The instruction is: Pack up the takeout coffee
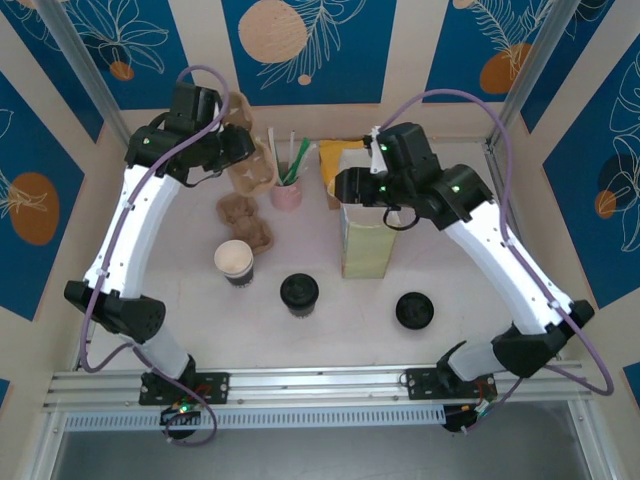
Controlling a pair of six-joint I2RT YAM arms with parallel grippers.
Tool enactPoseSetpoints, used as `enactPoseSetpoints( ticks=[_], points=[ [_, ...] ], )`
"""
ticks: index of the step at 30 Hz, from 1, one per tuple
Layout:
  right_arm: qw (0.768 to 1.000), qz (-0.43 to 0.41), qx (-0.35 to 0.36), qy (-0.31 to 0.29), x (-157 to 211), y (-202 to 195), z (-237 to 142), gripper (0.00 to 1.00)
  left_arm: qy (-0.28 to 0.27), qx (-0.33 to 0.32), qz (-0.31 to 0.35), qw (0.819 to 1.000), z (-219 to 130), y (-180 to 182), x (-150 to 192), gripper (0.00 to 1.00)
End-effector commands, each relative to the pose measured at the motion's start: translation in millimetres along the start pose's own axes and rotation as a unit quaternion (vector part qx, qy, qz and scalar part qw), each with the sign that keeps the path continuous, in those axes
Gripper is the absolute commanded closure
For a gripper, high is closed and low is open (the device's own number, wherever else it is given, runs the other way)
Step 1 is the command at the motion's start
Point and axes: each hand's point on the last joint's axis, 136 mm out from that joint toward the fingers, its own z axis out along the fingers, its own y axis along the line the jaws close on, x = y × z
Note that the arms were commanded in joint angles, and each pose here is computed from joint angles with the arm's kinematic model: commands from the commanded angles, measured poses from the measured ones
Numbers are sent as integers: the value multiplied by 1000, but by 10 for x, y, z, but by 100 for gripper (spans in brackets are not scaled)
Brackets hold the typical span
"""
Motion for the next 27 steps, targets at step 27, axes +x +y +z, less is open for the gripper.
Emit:
enactPoseSetpoints(
  ticks=[27],
  points=[
    [988, 107, 114, -6, 424, -1131, -346, 43, -11, 169, 67, 983, -238, -1548, 337, 71]
  ],
)
